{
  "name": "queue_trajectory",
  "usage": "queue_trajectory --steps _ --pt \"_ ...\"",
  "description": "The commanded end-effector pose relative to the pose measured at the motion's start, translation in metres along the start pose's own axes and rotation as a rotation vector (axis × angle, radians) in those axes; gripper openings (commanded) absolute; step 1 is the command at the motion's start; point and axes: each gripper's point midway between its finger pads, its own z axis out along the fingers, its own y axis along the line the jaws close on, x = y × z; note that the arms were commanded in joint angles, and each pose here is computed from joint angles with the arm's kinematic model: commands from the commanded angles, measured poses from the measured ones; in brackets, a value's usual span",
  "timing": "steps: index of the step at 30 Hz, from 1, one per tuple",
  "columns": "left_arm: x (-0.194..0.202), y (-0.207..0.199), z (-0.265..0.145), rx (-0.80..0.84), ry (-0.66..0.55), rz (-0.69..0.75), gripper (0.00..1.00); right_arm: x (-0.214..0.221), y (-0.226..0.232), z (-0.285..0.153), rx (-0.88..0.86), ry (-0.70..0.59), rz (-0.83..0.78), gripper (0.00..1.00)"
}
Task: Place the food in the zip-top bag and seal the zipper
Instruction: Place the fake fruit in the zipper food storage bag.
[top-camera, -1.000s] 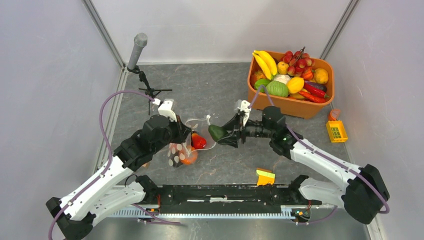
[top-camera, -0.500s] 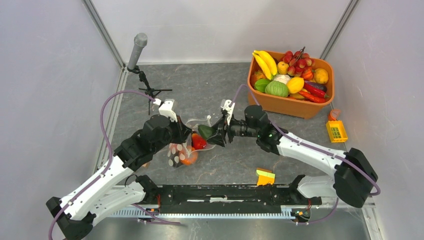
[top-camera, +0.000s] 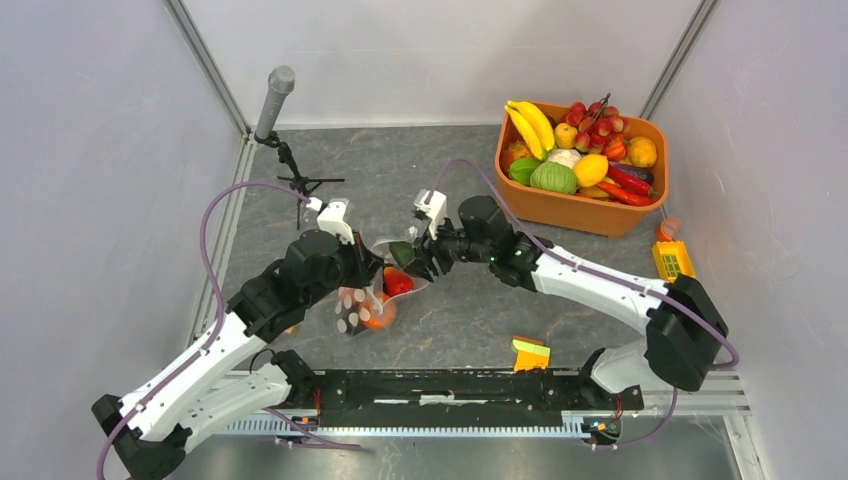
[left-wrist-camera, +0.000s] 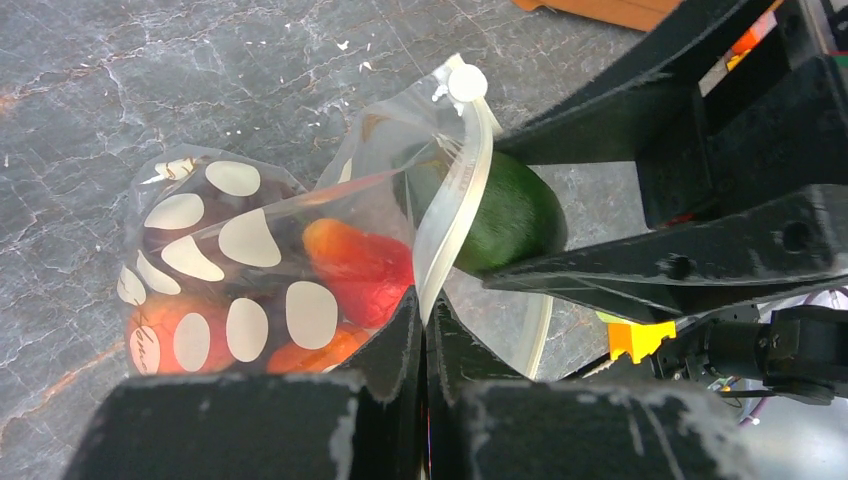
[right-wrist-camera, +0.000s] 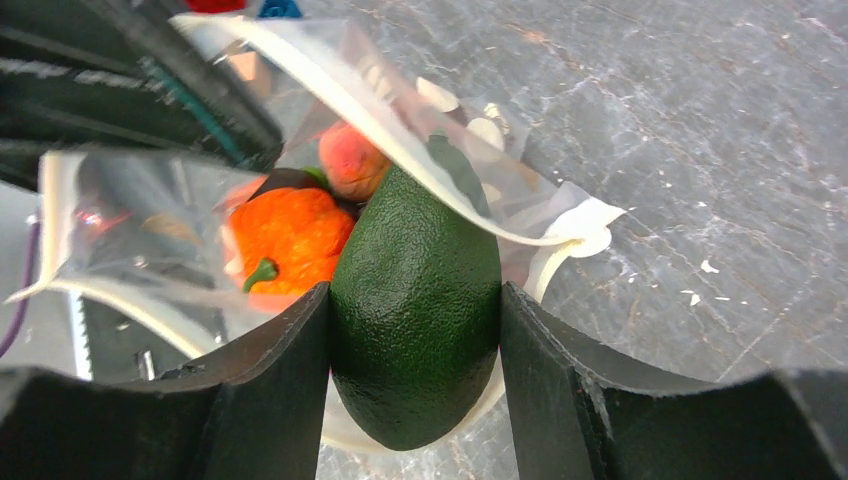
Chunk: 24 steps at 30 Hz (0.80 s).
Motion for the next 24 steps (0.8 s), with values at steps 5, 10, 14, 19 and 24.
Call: queue_trajectory --steps 5,10,14,19,24 --pt "-0.020 0.001 -0.011 -0.005 -0.084 -0.017 0.02 0.007 -0.008 0.026 0.192 0.123 -0.091 0.55" --pt "-0.020 0.006 -0.013 -0.027 -0.090 -0.020 0.02 0.008 -0.002 0.027 0.167 0.140 -0.150 0.57" --pt "-0.019 0.005 -0.010 -0.029 -0.083 -0.021 0.02 -0.009 0.017 0.035 0.066 0.052 -0.143 0.58" --pt "-0.020 0.003 -0.010 -0.021 -0.085 -0.023 0.02 -0.022 0.027 0.052 0.017 -0.013 -0.044 0.58" --pt "-0.021 0.005 -0.012 -0.029 -0.093 -0.024 0.02 -0.017 0.025 0.062 0.022 0.022 -0.028 0.60"
